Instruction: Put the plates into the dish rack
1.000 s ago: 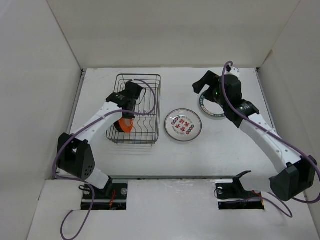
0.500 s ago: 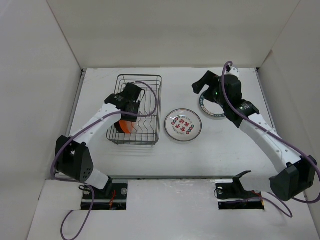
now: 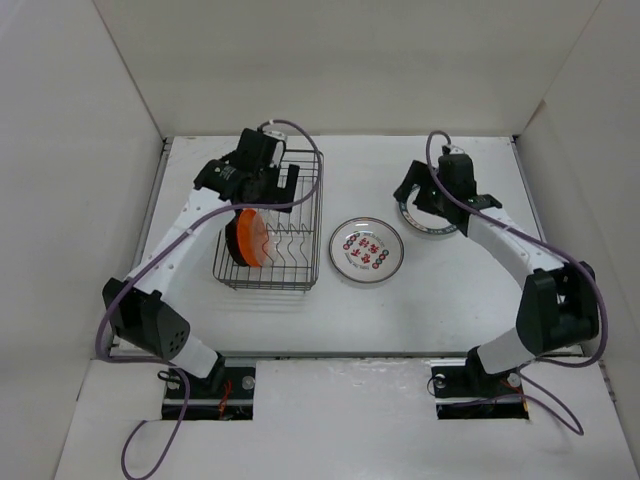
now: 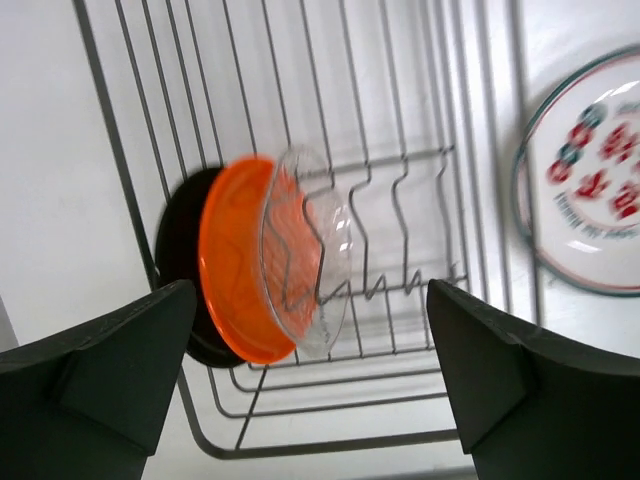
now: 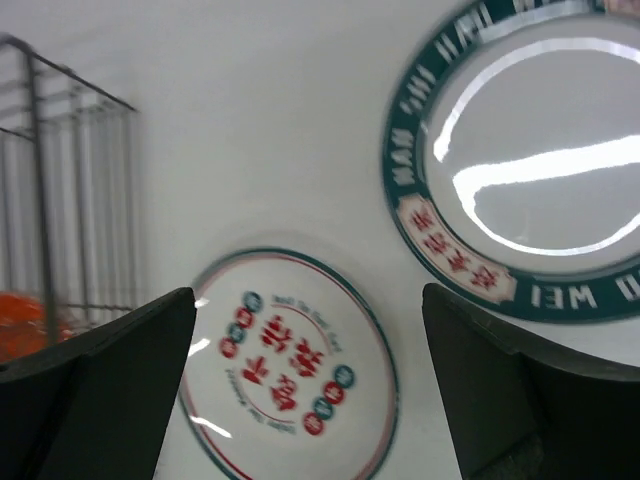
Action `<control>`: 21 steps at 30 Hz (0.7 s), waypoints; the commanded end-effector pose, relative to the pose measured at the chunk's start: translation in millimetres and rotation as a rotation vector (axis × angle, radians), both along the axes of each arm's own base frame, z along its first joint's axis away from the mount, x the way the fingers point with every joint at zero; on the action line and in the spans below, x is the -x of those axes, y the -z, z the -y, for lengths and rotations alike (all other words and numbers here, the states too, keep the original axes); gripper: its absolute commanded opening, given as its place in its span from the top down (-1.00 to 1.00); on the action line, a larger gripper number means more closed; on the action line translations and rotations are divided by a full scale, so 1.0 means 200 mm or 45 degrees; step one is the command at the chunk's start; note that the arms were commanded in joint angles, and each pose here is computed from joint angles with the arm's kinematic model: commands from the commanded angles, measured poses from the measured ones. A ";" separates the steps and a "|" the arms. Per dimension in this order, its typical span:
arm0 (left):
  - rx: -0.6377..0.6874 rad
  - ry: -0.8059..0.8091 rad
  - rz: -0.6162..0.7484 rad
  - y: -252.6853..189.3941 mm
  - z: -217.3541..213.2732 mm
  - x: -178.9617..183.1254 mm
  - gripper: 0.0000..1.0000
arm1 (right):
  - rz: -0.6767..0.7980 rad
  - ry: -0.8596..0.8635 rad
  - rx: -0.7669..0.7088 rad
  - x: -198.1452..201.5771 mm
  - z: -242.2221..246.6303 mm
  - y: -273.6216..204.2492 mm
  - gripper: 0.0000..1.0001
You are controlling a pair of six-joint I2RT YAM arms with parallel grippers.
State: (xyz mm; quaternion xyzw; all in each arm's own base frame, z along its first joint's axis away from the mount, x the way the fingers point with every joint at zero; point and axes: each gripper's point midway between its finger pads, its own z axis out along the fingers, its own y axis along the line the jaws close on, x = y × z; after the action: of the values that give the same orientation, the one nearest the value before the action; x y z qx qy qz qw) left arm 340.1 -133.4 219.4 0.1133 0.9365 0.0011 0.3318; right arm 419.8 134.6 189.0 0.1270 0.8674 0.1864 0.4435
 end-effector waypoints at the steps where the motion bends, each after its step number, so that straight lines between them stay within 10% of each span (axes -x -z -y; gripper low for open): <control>1: 0.096 0.075 0.199 -0.31 0.07 -0.08 -1.00 | -0.084 -0.148 -0.019 0.12 0.01 0.15 -0.96; 21: 0.226 0.201 0.322 -0.54 0.22 -0.29 -1.00 | -0.551 -0.369 -0.158 0.46 -0.09 0.76 -0.46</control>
State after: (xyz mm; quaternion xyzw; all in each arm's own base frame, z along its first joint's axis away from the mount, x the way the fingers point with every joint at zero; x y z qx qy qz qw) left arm 399.2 -174.8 294.6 0.1495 0.8922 -0.0755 0.4193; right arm 327.9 136.4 38.0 0.0948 0.9398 0.2479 0.2151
